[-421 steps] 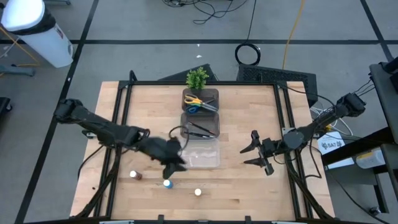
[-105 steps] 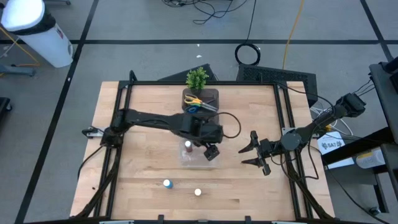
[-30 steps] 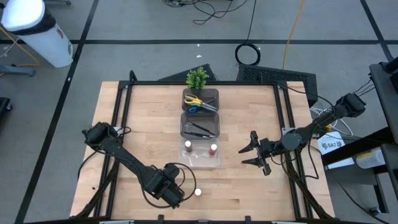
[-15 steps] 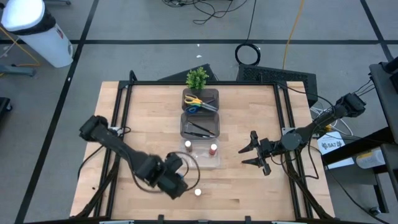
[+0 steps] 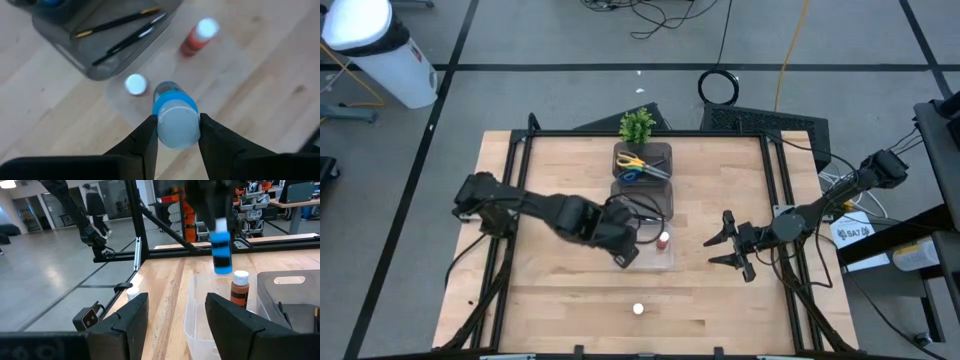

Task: Pick & Place Paint Supplies
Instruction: Put the blue paint bottle into the transparent bin, then put the yellow paint bottle into the transparent bin

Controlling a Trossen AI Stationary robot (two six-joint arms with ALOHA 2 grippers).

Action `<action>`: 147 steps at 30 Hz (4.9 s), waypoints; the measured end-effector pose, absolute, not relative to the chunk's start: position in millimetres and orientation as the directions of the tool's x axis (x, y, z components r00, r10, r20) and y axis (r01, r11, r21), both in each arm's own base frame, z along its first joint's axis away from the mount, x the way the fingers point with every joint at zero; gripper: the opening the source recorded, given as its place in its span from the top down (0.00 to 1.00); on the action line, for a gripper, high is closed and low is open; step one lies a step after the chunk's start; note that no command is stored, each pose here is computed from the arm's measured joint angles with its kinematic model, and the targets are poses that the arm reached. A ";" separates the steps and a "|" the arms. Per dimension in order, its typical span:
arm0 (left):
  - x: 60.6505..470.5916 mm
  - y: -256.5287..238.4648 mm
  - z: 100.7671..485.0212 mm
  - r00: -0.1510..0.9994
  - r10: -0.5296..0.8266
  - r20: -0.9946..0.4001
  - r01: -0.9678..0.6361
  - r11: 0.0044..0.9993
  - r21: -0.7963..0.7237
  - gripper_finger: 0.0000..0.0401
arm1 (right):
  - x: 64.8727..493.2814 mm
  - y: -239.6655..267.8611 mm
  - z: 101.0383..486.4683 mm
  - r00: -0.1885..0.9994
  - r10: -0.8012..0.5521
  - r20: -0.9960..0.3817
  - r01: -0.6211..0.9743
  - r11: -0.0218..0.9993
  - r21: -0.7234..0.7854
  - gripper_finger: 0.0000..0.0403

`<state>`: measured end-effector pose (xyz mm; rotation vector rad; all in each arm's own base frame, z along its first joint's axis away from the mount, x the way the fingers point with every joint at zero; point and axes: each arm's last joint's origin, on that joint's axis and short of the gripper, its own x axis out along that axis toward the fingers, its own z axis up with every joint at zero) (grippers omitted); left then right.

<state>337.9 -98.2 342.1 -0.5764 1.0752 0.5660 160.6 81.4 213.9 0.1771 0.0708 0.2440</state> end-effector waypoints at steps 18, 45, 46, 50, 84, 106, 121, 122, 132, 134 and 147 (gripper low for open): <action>343.5 -86.5 262.1 0.256 0.082 -0.963 -0.730 0.670 -0.137 0.69 | 160.6 81.4 213.9 0.968 0.245 -0.049 -0.233 0.956 0.175 0.55; 352.7 -90.4 229.6 0.264 0.030 -0.964 -0.730 0.659 -0.179 0.69 | 160.6 81.2 213.4 0.969 0.242 -0.053 -0.229 0.958 0.174 0.55; 353.2 -90.7 228.7 0.262 0.023 -0.965 -0.729 0.659 -0.183 0.69 | 160.6 81.2 213.4 0.969 0.242 -0.054 -0.229 0.958 0.174 0.55; 354.2 -90.9 228.8 0.269 0.021 -0.963 -0.717 0.672 -0.186 0.65 | 160.7 81.2 213.5 0.969 0.242 -0.054 -0.230 0.958 0.174 0.55; 349.0 -184.7 299.2 0.792 -0.212 -0.572 -0.099 0.880 -0.464 0.26 | 160.7 81.2 213.4 0.969 0.242 -0.055 -0.230 0.958 0.174 0.55; 360.7 -206.5 226.3 0.612 -0.186 -0.769 -0.144 0.929 -0.340 0.30 | 160.7 81.1 212.6 0.969 0.241 -0.059 -0.228 0.958 0.172 0.55; 310.5 -210.6 310.3 0.835 0.017 -0.550 -0.104 0.986 -0.127 0.30 | 195.1 123.9 228.2 0.933 0.354 -0.057 -0.342 0.926 0.162 0.55; 304.9 -213.1 313.8 0.848 0.065 -0.526 -0.131 0.987 -0.089 0.30 | 204.6 132.8 230.5 0.929 0.360 -0.083 -0.346 0.927 0.147 0.55; 294.0 -220.8 316.1 0.865 0.174 -0.471 -0.223 0.973 -0.050 0.30 | 303.3 199.1 208.8 0.862 0.397 -0.314 -0.415 0.910 0.012 0.55; 294.3 -220.4 316.0 0.864 0.175 -0.472 -0.229 0.972 -0.059 0.30 | 317.7 204.0 199.9 0.847 0.412 -0.337 -0.431 0.902 0.020 0.55; 294.9 -219.5 315.9 0.863 0.178 -0.472 -0.233 0.971 -0.061 0.30 | 357.9 198.8 168.6 0.840 0.377 -0.390 -0.399 0.916 0.025 0.41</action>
